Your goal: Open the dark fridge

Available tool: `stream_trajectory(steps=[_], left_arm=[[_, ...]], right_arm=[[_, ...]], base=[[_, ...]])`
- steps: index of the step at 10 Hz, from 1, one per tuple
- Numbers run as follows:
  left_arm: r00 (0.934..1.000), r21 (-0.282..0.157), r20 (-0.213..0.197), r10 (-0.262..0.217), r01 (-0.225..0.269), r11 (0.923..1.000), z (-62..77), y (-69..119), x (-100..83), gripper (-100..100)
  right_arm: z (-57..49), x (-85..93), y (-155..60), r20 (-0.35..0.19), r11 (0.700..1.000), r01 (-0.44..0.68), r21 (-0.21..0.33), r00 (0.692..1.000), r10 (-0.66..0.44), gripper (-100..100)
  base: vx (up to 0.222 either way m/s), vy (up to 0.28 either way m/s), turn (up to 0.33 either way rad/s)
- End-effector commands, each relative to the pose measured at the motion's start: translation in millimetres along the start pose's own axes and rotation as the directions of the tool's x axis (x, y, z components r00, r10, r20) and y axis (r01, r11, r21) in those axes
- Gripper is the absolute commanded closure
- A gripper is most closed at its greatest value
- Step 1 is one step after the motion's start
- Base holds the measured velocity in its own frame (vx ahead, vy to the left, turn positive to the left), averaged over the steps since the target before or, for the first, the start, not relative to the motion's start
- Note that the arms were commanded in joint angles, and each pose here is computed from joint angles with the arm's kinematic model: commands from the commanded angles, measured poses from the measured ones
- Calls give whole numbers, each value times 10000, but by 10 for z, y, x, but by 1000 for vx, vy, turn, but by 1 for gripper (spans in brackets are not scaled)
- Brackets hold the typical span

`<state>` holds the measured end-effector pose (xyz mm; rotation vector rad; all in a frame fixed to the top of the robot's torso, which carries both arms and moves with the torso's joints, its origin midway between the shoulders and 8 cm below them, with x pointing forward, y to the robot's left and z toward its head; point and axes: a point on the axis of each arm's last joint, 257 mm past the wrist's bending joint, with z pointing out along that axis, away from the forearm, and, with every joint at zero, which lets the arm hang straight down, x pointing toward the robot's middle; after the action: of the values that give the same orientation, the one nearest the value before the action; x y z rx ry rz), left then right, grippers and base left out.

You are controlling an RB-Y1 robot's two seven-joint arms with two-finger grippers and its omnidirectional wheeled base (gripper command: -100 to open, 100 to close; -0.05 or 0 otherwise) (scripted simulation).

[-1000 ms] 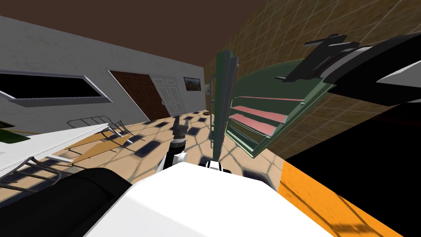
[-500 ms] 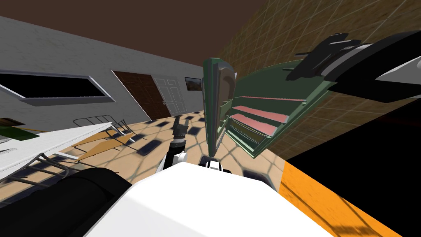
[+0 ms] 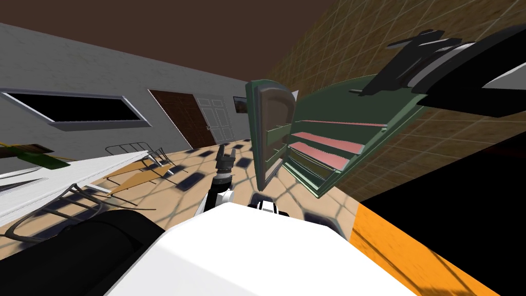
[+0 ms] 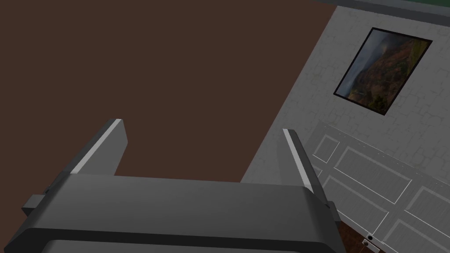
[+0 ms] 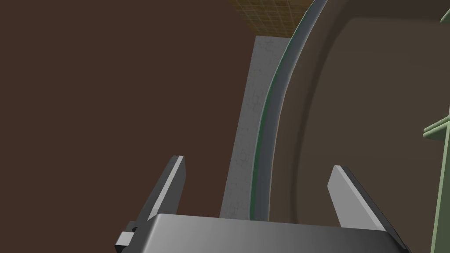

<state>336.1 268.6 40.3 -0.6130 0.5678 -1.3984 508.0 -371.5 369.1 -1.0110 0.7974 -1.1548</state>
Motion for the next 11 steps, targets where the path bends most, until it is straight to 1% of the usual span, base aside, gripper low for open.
stream_trajectory(steps=[1,4,5,6,11], left_arm=[[10000,0,0,0,0,10000,0,0,0,0],[10000,0,0,0,0,10000,0,0,0,0],[10000,0,0,0,0,10000,0,0,0,0],[10000,-1,0,0,0,10000,0,0,0,0],[10000,-1,0,1,-1,10000,0,0,0,0]], right_arm=[[90,52,-122,-125,10000,42,0,9999,-42,-100],[184,106,-278,-267,9999,97,28,9996,-96,-100],[157,99,-236,-237,10000,76,20,9997,-75,-100],[160,101,-240,-241,10000,83,18,9997,-83,0],[160,101,-240,-240,10000,82,19,9997,-82,0]], base=[[-38,-6,55],[-39,-8,54],[-17,-3,10],[0,0,0],[0,0,0]])
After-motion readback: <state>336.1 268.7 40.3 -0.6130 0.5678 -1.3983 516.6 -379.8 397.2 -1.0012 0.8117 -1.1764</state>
